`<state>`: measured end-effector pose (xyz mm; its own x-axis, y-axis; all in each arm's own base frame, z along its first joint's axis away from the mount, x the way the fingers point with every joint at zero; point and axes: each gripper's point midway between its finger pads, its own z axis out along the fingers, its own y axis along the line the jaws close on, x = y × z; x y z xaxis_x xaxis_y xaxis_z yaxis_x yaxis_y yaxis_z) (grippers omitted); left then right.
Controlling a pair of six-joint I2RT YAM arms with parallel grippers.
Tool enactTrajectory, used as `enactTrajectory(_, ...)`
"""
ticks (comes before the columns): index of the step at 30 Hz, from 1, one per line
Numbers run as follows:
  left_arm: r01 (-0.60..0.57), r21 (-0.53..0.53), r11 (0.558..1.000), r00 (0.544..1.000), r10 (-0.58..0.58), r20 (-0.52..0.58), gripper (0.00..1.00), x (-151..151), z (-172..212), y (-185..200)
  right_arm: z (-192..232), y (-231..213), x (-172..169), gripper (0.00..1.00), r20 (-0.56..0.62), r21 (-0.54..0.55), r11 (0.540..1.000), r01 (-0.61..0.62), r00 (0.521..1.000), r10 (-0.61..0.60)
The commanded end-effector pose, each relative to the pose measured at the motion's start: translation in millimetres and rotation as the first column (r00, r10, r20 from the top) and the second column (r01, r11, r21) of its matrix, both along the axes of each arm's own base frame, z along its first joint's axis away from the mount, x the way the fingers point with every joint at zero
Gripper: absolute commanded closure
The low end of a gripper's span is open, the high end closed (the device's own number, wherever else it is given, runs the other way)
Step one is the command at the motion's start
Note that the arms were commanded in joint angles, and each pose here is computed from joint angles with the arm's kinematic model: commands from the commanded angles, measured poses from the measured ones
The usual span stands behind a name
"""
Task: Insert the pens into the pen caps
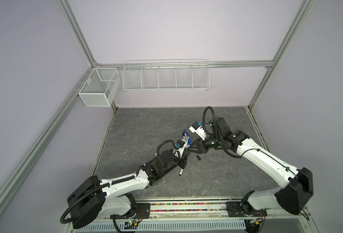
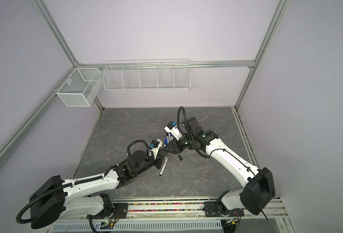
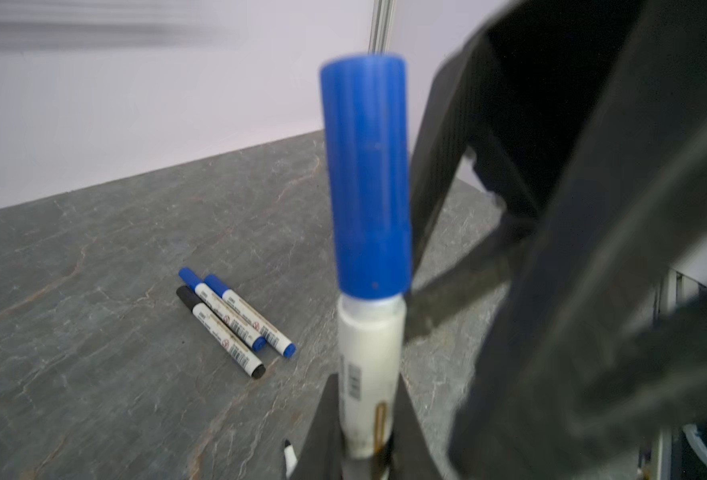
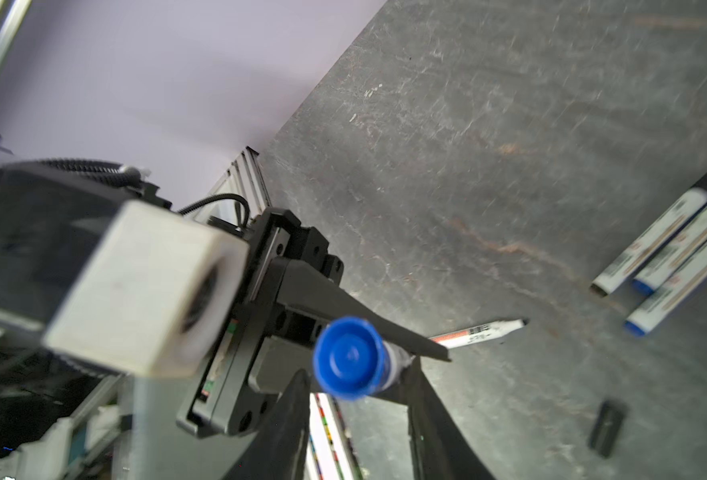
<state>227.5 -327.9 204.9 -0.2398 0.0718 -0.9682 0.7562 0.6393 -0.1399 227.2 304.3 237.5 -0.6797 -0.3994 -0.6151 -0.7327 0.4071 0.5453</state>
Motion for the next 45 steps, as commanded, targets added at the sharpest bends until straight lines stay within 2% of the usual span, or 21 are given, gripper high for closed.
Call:
enactTrajectory(1, -0.013, -0.073, 0.997, 0.998, 0.017, 0.058, 1.0, 3, 18, -4, 10, -8, -10, 0.51, 0.007, 0.006, 1.0, 0.022, 1.0, -0.022)
enactTrajectory(9, -0.026, -0.079, 0.997, 0.999, 0.028, 0.025, 1.0, 0, 5, 1, 33, -24, 11, 0.47, 0.15, 0.02, 0.989, 0.144, 0.978, -0.145)
enactTrajectory(15, -0.02, -0.08, 0.997, 1.0, 0.021, 0.012, 1.0, -5, 0, 0, 50, -19, 27, 0.48, 0.198, 0.05, 0.984, 0.171, 0.964, -0.178)
enactTrajectory(28, -0.026, -0.078, 0.997, 1.0, 0.026, 0.002, 1.0, -5, -3, -1, 64, 5, 33, 0.51, 0.147, 0.137, 0.983, 0.119, 0.979, -0.139)
enactTrajectory(35, -0.034, -0.083, 0.996, 0.999, 0.034, -0.002, 1.0, -3, -4, -1, 49, 14, 26, 0.54, 0.1, 0.13, 0.987, 0.097, 0.989, -0.111)
enactTrajectory(45, -0.046, -0.084, 0.995, 0.999, 0.046, -0.007, 1.0, -2, -4, 0, 28, 13, 26, 0.65, 0.071, 0.085, 0.989, 0.121, 0.989, -0.128)
